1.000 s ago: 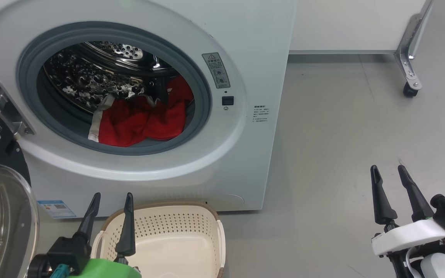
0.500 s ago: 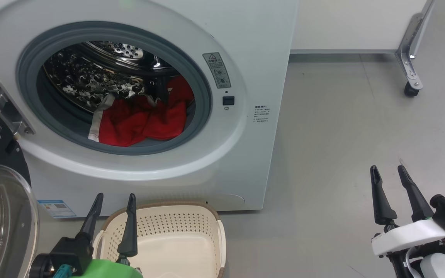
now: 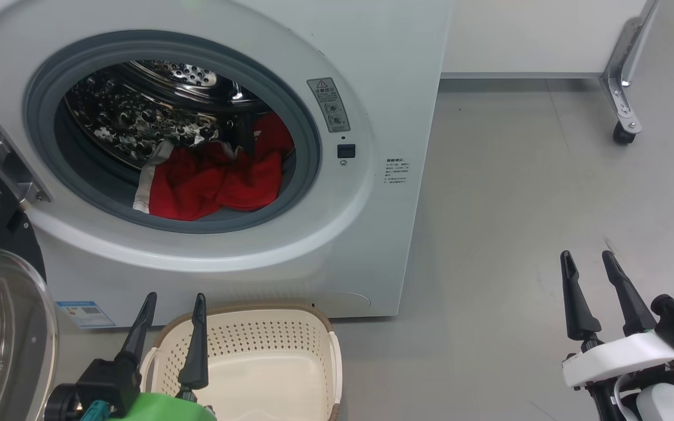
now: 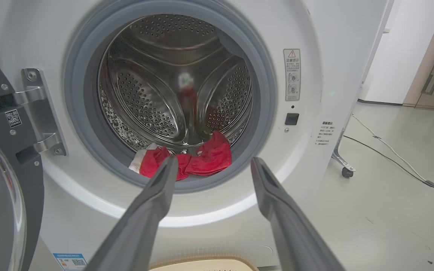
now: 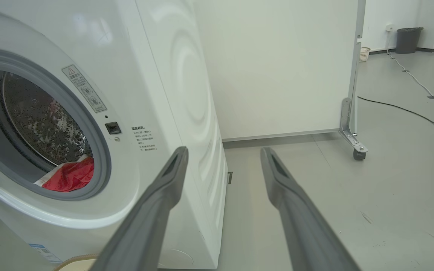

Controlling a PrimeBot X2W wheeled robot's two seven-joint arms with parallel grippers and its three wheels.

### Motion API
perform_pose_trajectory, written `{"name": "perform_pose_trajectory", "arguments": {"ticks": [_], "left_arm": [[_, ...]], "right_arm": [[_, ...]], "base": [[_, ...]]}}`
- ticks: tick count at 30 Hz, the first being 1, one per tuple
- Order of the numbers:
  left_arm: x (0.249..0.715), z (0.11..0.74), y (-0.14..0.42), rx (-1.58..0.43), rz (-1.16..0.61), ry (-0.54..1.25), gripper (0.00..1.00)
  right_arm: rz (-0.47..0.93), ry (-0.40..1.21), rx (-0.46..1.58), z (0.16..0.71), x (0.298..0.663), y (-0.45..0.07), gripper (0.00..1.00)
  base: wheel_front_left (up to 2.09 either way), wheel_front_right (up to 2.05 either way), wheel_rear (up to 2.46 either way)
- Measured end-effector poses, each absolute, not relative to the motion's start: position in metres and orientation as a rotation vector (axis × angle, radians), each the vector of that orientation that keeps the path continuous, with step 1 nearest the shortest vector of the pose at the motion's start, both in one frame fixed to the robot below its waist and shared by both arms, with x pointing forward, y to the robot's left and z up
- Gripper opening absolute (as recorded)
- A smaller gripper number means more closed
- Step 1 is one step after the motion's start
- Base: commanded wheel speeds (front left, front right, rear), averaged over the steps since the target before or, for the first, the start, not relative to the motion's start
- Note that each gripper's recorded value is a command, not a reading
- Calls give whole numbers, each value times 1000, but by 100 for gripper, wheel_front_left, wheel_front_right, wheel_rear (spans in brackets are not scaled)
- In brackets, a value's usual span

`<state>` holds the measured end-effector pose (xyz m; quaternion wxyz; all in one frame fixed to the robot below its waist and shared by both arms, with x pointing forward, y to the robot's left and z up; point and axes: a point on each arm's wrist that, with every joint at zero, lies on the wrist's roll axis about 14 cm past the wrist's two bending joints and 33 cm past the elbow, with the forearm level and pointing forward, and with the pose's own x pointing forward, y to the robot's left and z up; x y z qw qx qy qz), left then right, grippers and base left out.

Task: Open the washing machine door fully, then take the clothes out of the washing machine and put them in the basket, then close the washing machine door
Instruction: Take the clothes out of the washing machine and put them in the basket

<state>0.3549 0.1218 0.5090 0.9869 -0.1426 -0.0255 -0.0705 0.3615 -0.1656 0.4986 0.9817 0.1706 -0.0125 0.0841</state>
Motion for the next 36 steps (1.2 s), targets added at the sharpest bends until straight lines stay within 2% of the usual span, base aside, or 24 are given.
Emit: {"name": "perform_pose_trajectory", "arguments": {"ticks": [17, 29, 36], "left_arm": [[359, 505, 121, -283, -133, -37, 100], [370, 481, 116, -235, -125, 40, 100], [394, 467, 111, -182, -124, 83, 100]], "right_arm": [[155, -7, 344, 492, 364, -169, 100], [139, 48, 325, 474, 370, -179, 100], [117, 93, 322, 459, 377, -189, 100]], "base": [[0, 0, 0], [0, 0, 0], [0, 0, 0]]}}
